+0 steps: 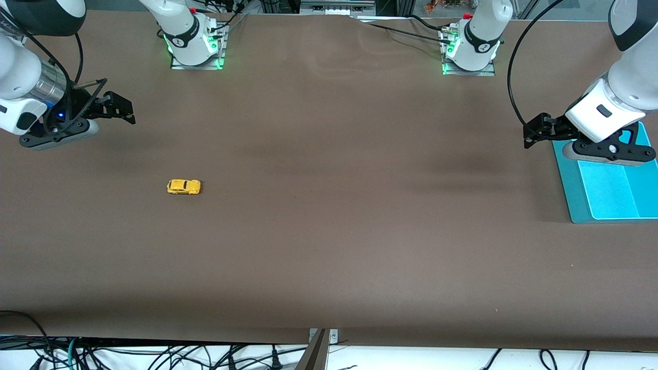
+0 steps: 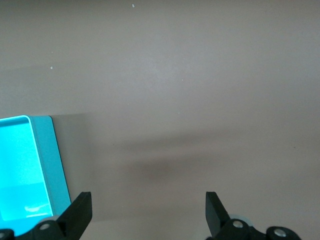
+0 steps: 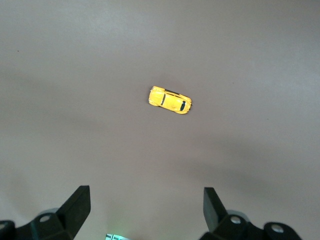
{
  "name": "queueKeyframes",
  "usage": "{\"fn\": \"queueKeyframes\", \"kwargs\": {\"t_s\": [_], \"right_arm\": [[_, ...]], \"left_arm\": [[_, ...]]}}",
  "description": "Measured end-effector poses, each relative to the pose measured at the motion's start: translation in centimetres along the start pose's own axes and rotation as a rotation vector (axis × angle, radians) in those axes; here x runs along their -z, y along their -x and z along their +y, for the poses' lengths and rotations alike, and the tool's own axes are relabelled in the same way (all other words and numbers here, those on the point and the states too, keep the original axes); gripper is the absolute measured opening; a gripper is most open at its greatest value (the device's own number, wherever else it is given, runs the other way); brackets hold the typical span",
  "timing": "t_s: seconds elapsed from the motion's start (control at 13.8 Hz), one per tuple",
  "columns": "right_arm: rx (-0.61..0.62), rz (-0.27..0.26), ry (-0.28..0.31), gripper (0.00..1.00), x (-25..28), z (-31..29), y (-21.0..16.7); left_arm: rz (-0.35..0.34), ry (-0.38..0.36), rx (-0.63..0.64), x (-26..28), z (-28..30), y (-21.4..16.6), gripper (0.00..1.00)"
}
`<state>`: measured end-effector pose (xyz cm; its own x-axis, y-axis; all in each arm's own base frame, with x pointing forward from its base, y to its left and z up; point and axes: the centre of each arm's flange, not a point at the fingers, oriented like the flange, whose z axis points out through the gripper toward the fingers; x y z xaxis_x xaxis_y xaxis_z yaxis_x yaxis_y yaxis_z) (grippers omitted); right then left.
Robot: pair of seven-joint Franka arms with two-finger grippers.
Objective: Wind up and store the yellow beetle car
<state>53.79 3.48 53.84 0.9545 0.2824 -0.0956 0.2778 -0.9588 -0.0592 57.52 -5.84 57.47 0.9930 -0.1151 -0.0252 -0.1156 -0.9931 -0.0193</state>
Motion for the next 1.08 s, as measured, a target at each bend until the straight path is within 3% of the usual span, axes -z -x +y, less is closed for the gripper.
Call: {"fn": "queueKeyframes", "kwargs": {"t_s": [1.08], "right_arm": [[-0.009, -0.001, 0.003, 1.00, -0.01, 0.53, 0.11]], "left_arm": [[0.000, 0.000, 0.000, 0.00, 0.00, 0.00, 1.00]]}}
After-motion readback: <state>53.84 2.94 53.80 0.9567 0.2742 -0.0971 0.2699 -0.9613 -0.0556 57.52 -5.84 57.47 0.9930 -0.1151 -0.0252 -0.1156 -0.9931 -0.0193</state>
